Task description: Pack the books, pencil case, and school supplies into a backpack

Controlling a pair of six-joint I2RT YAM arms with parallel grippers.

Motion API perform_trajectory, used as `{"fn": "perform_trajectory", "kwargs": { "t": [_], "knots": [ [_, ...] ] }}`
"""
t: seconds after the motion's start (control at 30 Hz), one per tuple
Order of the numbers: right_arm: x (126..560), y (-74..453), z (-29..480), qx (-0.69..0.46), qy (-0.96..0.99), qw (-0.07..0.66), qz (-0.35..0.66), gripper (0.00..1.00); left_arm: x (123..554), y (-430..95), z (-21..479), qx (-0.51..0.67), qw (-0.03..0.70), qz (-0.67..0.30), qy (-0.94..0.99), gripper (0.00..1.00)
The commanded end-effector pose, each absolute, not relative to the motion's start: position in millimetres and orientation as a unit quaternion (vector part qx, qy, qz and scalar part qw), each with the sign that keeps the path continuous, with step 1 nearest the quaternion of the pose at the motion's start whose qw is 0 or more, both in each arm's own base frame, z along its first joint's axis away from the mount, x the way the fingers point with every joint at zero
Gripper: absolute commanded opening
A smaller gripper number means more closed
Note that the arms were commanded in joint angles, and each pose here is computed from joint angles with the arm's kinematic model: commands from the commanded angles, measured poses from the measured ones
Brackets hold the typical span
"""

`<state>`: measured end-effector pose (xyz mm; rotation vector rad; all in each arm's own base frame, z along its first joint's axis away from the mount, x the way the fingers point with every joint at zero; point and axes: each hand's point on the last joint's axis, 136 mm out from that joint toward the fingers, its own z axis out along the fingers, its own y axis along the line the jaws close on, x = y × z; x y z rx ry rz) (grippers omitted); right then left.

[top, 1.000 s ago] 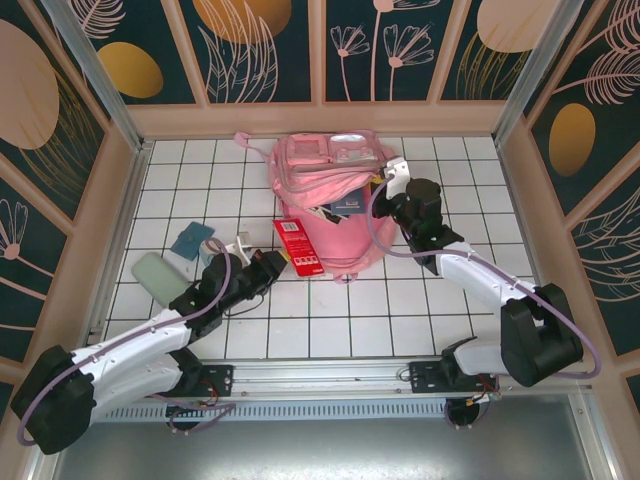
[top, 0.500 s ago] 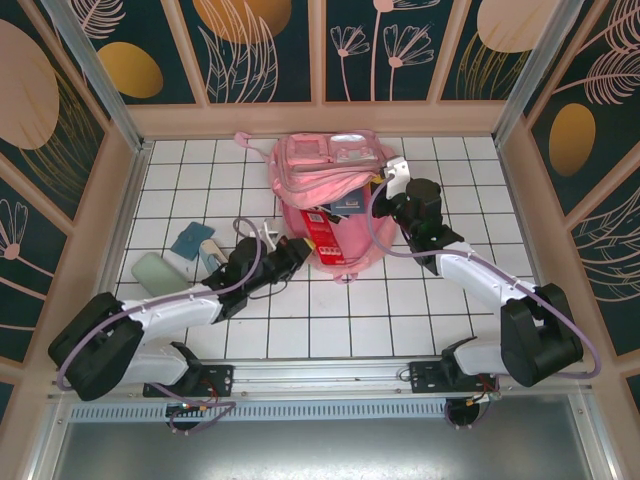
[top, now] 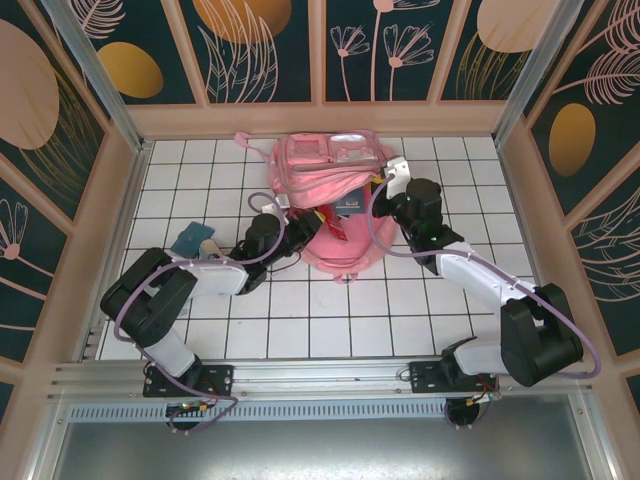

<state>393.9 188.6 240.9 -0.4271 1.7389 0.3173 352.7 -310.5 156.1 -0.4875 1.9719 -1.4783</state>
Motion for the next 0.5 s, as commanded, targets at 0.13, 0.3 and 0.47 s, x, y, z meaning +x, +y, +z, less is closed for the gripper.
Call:
{"fn": "perform_trajectory", "kwargs": {
  "t": [0.13, 0.3, 0.47],
  "knots": [
    [400, 184, 265, -0.16, 0.729, 0.649, 0.148, 0.0, 389, -297, 164, -0.182, 0.381, -0.556, 0.715, 0.0],
    [399, 184, 266, -0.161, 0.728, 0.65, 0.148, 0.0, 411, -277, 153, -0.211, 0.411, -0.54, 0.704, 0.0],
    [399, 185, 266, -0.163, 0.727, 0.65, 0.151, 0.0, 428, -261, 151, -0.241, 0.425, -0.551, 0.676, 0.0]
  ]
}}
